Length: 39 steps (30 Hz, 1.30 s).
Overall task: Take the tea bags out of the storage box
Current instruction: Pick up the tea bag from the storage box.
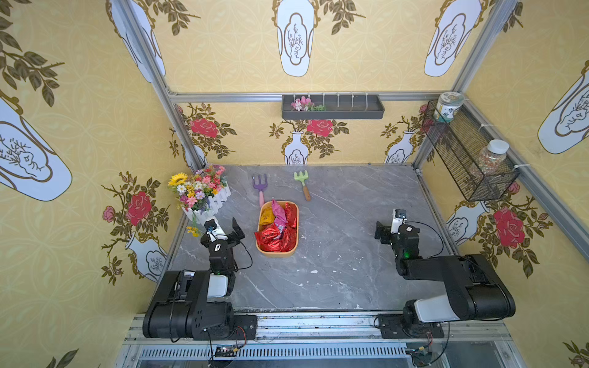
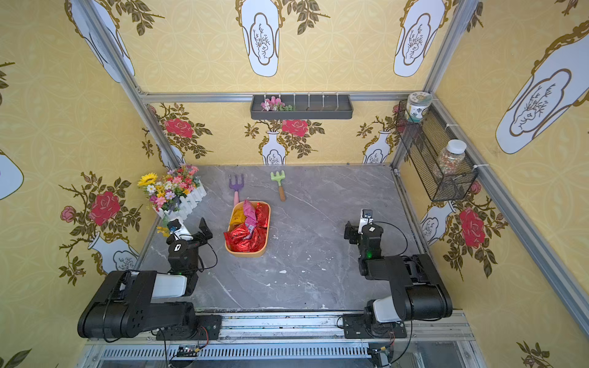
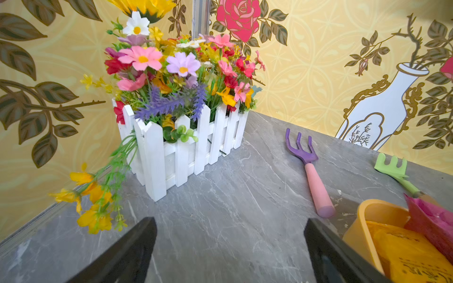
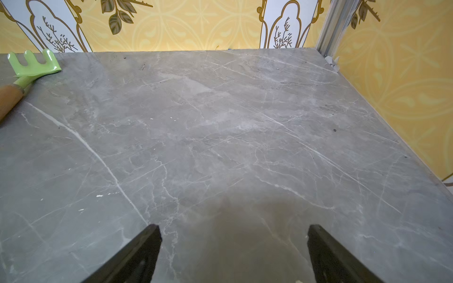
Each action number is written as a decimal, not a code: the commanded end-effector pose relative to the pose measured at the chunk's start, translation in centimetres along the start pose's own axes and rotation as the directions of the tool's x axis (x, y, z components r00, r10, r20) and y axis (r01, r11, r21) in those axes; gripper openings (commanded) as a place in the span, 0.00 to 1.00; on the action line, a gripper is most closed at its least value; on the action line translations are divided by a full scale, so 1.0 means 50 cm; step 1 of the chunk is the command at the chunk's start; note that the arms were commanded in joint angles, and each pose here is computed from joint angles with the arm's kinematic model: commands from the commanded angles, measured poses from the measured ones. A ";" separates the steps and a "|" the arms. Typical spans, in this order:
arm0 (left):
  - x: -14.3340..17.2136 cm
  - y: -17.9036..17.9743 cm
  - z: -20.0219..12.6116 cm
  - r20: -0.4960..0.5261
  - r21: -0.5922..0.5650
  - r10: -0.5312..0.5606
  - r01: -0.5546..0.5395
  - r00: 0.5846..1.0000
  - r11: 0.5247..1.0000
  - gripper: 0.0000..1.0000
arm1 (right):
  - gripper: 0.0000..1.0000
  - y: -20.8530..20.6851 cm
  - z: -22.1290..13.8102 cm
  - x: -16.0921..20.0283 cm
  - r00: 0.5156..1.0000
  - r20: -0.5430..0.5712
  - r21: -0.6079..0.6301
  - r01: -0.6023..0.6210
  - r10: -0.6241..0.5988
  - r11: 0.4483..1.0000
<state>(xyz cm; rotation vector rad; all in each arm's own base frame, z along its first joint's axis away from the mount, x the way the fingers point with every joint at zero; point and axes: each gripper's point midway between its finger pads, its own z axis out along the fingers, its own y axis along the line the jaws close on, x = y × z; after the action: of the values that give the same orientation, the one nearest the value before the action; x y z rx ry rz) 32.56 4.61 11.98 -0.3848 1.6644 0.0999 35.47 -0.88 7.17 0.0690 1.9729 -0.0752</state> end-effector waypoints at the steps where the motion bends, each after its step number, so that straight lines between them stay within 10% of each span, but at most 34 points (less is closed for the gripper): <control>1: -0.009 -0.002 0.000 0.019 0.005 -0.009 0.009 1.000 1.000 1.00 | 0.97 0.002 -0.001 -0.013 1.000 0.024 -0.008 -0.004 0.004 1.000; 34: -0.070 0.008 -0.002 0.017 -0.091 -0.032 0.033 0.999 0.995 1.00 | 0.97 -0.026 -0.041 -0.091 0.999 0.039 0.056 -0.039 0.037 0.998; 39: -0.126 0.047 -0.021 -0.039 -0.309 -0.270 0.245 0.962 0.919 1.00 | 0.97 -0.076 -0.103 -0.152 0.923 0.009 0.199 -0.378 0.384 0.904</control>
<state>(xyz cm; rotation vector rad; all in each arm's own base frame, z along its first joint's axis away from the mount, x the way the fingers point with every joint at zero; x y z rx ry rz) 33.70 5.89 22.26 -0.6111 1.4991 0.0597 35.77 -2.63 18.79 0.2876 1.8055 -0.0313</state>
